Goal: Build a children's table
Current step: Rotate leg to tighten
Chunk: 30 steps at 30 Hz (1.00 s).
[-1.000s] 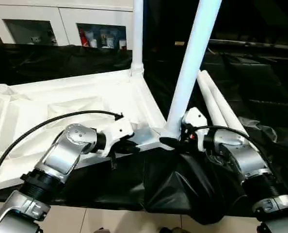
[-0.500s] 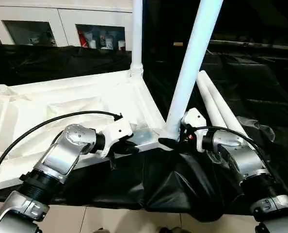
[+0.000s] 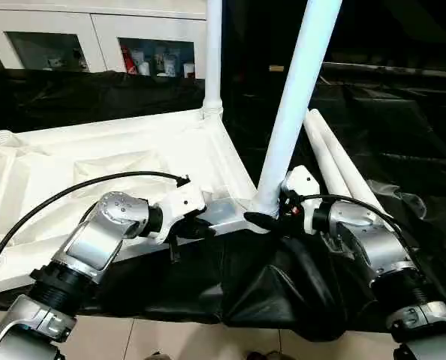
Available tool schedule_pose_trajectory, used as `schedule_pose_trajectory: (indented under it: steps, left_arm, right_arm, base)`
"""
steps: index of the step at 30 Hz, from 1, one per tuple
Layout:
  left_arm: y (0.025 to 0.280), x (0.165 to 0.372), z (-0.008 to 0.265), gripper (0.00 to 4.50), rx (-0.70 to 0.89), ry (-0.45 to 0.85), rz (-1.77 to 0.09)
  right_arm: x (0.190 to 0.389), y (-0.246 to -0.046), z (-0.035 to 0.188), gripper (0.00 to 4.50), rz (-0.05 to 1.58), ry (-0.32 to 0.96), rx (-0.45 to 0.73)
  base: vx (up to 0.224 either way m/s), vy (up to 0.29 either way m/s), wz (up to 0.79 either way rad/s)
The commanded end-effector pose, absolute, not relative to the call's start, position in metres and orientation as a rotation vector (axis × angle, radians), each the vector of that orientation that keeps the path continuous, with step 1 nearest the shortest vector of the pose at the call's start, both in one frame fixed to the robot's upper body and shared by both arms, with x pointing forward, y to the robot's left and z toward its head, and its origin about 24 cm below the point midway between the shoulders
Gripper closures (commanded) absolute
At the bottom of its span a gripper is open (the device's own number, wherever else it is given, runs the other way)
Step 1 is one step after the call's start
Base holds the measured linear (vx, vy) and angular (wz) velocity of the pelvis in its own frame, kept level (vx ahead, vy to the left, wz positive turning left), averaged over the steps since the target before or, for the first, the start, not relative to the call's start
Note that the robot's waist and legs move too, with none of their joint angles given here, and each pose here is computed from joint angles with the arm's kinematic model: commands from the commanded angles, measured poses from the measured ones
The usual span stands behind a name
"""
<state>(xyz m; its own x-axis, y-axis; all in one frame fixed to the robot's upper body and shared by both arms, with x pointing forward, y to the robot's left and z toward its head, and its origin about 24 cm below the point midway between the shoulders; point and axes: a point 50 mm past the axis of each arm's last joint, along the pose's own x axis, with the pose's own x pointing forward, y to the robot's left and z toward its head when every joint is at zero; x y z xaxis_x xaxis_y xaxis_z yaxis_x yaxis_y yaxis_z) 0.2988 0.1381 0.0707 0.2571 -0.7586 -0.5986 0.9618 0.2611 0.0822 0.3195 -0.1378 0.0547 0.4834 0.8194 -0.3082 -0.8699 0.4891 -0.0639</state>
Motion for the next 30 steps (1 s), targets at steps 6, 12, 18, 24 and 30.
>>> schedule_pose_trajectory:
  steps: [6, 12, 18, 24, 30]
  left_arm:
    - [0.129, 0.297, 0.082, 4.5, 0.51, 0.428, -1.297]
    - [0.129, 0.297, 0.082, 4.5, 0.509, 0.431, -1.298]
    - [0.129, 0.297, 0.081, 4.5, 0.503, 0.433, -1.297]
    - [0.127, 0.308, 0.076, 4.5, 0.402, 0.451, -1.187]
    - [0.111, 0.34, 0.068, 4.5, 0.289, 0.454, -0.9]
  right_arm:
    - [0.322, -0.139, 0.059, 1.04, 1.04, 0.225, -0.188]
    - [0.32, -0.139, 0.056, 1.51, 1.052, 0.239, -0.191]
    - [0.319, -0.139, 0.053, 1.72, 1.049, 0.257, -0.183]
    - [0.324, -0.136, 0.034, 1.73, 0.854, 0.324, -0.071]
    - [0.331, -0.106, 0.008, 1.73, 0.567, 0.409, -0.001]
  base:
    - [0.0, 0.0, 0.0]
    - [0.0, 0.0, 0.0]
    - [0.0, 0.0, 0.0]
    - [0.0, 0.0, 0.0]
    - [0.0, 0.0, 0.0]
